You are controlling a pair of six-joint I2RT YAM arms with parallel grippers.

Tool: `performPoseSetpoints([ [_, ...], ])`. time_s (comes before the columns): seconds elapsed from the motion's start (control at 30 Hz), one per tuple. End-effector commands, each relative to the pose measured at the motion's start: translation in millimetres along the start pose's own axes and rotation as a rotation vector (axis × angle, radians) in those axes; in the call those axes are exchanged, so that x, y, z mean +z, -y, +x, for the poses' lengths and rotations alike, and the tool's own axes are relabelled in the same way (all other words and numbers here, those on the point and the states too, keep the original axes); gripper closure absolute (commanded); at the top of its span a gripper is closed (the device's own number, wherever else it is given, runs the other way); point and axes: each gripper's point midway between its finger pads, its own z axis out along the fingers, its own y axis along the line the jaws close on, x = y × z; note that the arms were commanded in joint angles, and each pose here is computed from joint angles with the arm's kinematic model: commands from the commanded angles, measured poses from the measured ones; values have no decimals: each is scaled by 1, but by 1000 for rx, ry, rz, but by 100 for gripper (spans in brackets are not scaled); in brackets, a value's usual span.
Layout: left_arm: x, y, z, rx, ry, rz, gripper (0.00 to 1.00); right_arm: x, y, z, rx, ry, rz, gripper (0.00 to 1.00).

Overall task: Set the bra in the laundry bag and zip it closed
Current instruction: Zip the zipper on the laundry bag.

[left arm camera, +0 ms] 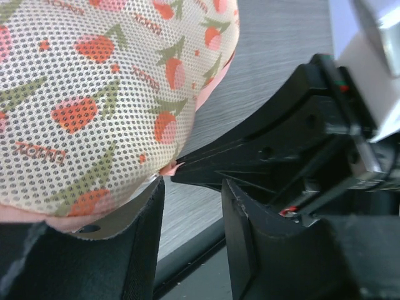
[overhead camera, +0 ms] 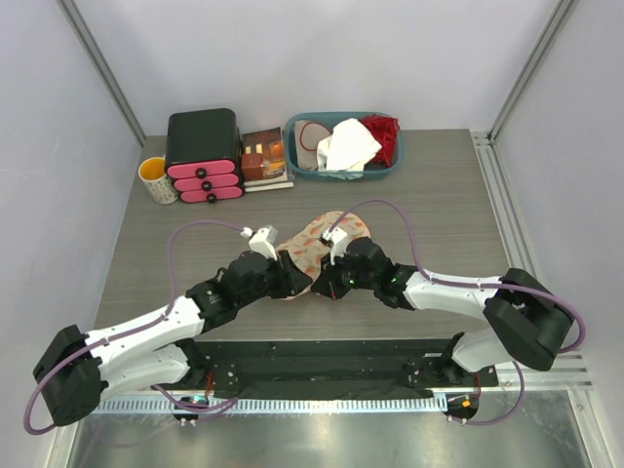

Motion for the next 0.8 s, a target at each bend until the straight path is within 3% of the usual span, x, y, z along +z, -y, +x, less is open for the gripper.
performPoseSetpoints([
  [0.0,-8,0,-8,-40,33,-6,57,-5,-21,-30,46,94,-65,99],
  [0.17,-13,-6,0,-109,38,3,67,-8,-31,-37,100,111,-100,99],
  [0.4,-33,-11,2,-122,103,24,68,-5,-37,-42,149,117,-129,99],
  [0.6,-23,-18,14,-14,54,-36,69,-6,-44,-54,174,118,-152,99],
  [0.77,-21,-35,6,142,166,-204,80,-7,-47,-60,203,119,-154,99],
])
